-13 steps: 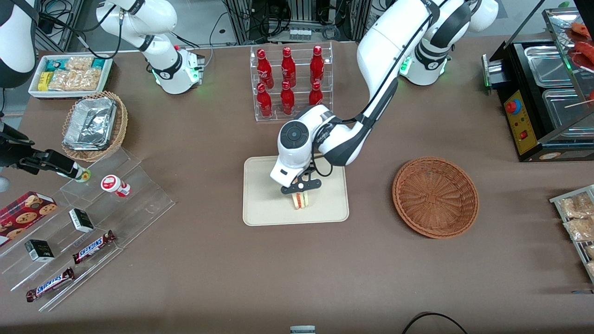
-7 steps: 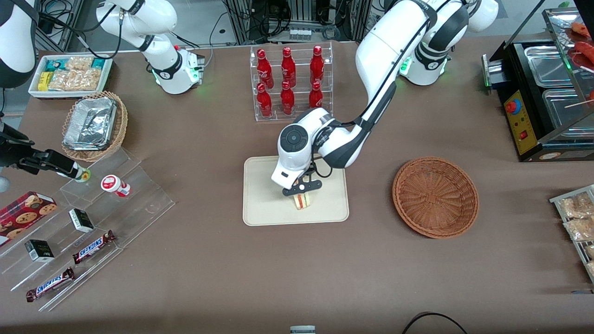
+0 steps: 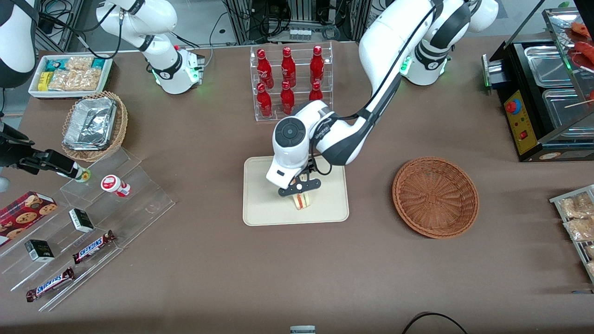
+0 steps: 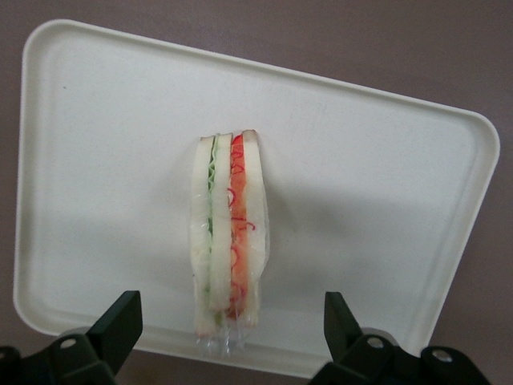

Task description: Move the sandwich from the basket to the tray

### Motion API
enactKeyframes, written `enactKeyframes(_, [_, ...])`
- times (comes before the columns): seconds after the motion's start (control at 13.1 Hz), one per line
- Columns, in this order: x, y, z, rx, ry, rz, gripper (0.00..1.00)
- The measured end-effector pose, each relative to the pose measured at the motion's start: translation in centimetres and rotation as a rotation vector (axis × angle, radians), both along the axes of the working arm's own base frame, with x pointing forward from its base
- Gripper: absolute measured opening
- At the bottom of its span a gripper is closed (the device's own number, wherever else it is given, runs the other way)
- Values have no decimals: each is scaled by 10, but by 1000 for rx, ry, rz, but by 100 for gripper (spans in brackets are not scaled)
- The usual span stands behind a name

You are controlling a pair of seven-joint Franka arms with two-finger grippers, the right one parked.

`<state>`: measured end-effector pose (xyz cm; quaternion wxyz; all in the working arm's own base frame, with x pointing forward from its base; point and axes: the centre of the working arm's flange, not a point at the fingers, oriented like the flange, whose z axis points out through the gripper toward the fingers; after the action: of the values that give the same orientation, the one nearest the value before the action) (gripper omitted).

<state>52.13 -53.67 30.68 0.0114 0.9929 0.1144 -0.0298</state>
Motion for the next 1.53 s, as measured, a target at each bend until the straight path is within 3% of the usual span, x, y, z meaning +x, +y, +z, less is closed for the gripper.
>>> enactKeyframes(0.15, [6,9,26,13,4,-47,100])
enactKeyframes(0.46, [43,61,70,20,14,-109,100])
enactKeyframes(0.76, [74,129,90,48,75,-236,100])
enactKeyframes(1.07, [104,220,124,30,66,-386,100])
enactKeyframes(1.22, [109,272,142,30,69,-392,100])
enactKeyframes(1.53, [91,340,162,37,85,-439,100])
